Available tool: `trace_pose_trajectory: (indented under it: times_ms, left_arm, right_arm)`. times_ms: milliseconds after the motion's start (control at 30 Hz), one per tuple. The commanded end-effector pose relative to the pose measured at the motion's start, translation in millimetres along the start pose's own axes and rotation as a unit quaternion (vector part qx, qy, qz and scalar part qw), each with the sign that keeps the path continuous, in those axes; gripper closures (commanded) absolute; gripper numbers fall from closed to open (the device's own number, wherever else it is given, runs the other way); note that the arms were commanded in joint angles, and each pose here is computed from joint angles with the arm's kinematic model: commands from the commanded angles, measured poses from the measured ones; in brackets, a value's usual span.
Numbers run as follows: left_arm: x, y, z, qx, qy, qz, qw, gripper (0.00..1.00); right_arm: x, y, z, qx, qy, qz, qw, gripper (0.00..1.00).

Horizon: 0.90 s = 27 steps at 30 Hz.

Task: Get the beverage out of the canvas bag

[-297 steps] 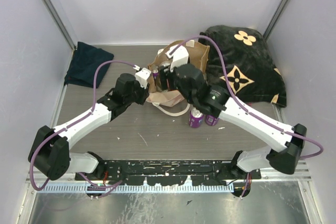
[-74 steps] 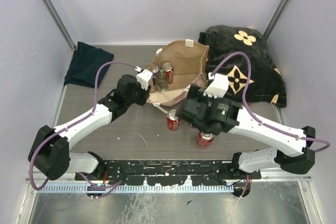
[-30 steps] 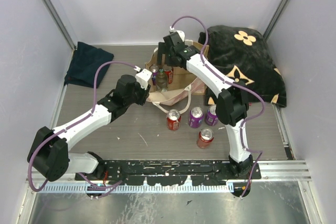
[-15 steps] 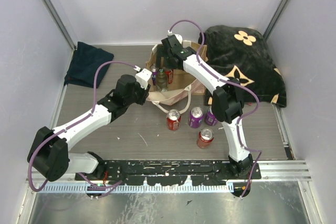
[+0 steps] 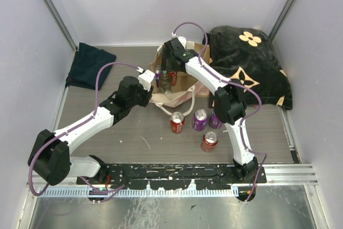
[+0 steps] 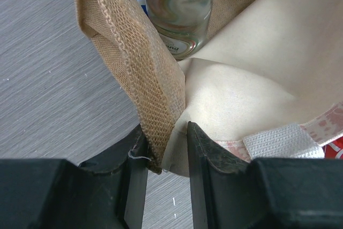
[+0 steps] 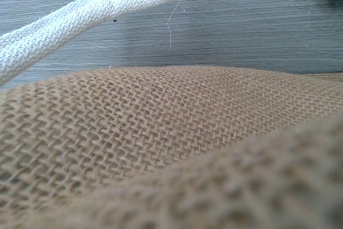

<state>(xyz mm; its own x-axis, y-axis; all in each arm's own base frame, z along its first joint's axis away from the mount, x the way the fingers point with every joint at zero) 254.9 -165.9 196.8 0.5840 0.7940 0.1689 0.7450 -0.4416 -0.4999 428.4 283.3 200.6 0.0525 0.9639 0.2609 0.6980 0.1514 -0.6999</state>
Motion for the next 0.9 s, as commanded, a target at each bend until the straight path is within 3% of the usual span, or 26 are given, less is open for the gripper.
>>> trace_pose_trajectory:
  times_ms: [0,200,700,867]
  left_arm:
    - [0.7,0.3,16.4,0.036,0.012,-0.01,0.999,0.61]
    - [0.6,0.9,16.1,0.035,0.012,-0.009,0.999,0.61]
    - [1.1,0.9,14.9,0.034,0.012,-0.011,0.999,0.61]
    - [0.9,1.0,14.6,0.033,0.012,-0.01,0.999,0.61]
  right_arm:
    - [-1.5,12.6,15.2,0.026,0.003,-0.002,1.0,0.18]
    - [5.1,11.7,11.0,0.026,0.005,-0.027,0.999,0.17]
    - [-9.0,38.0,72.1,0.101,-0.05,0.044,0.993,0.29]
    - [-13.8,40.4,90.3,0.128,-0.062,0.058,0.988,0.28]
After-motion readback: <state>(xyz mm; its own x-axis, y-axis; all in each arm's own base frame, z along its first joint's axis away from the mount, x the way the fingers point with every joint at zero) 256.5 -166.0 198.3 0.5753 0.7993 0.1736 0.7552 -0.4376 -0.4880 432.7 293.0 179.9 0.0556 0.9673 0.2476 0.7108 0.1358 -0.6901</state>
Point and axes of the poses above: each gripper's point midway between its finger pads, its own y axis out along the fingers, its own x axis along the line the jaws close on, z = x × y, the point moved 10 cm from there along -y, back along the fingers, and after that the axes turned 6 degrees about y, right-handed, at the moved point
